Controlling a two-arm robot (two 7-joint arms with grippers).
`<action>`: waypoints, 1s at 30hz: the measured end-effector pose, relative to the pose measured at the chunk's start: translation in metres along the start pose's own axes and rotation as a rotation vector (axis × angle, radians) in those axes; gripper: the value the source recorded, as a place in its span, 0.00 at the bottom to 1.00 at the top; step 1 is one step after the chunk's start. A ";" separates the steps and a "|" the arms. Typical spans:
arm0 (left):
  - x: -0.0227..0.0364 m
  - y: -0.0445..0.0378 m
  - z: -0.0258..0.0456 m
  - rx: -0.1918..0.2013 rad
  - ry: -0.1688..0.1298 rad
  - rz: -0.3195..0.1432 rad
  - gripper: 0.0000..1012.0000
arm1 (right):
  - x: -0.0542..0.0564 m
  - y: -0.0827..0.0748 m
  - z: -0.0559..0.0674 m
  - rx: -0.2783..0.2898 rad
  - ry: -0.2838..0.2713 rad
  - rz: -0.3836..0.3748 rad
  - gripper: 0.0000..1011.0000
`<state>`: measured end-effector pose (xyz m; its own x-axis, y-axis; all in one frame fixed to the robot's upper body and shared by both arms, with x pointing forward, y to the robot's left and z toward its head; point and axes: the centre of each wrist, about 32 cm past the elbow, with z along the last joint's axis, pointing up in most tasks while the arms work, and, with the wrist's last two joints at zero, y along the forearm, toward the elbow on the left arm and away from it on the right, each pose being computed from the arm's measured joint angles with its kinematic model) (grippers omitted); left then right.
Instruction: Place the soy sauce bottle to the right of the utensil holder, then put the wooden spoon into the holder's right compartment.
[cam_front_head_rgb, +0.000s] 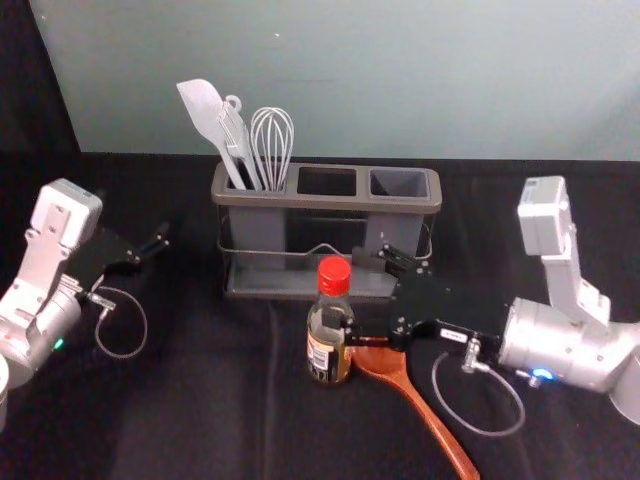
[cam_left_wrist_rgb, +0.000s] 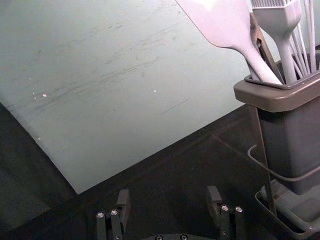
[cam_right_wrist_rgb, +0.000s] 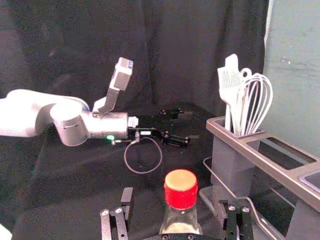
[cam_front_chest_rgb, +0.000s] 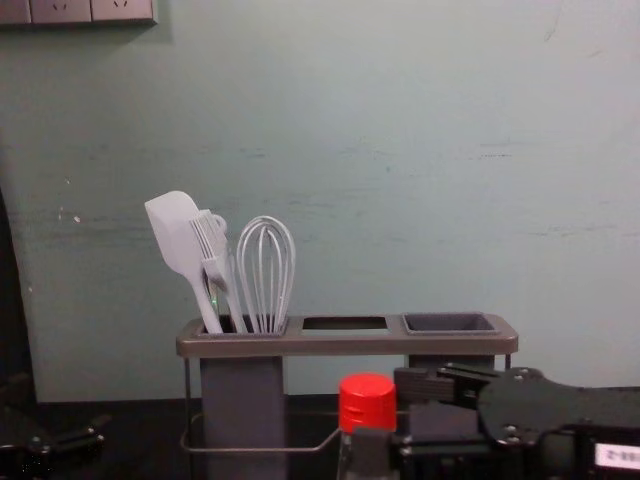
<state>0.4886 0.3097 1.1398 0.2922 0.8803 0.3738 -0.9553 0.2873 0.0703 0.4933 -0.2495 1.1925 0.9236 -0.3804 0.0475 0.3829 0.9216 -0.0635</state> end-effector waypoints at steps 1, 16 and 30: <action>0.0000 0.0000 0.0000 0.000 0.000 0.000 0.99 | 0.001 0.001 0.000 -0.001 -0.001 0.000 0.99; 0.0000 0.0000 0.0000 0.000 0.000 0.000 0.99 | 0.011 0.021 -0.005 0.007 0.009 0.014 0.99; 0.0000 0.0000 0.0000 0.000 0.000 0.000 0.99 | 0.011 0.022 -0.006 0.014 0.008 0.013 0.98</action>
<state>0.4886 0.3097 1.1398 0.2923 0.8803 0.3737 -0.9552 0.2874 0.0703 0.5118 -0.2337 1.1857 0.9286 -0.3692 0.0384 0.3708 0.9273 -0.0504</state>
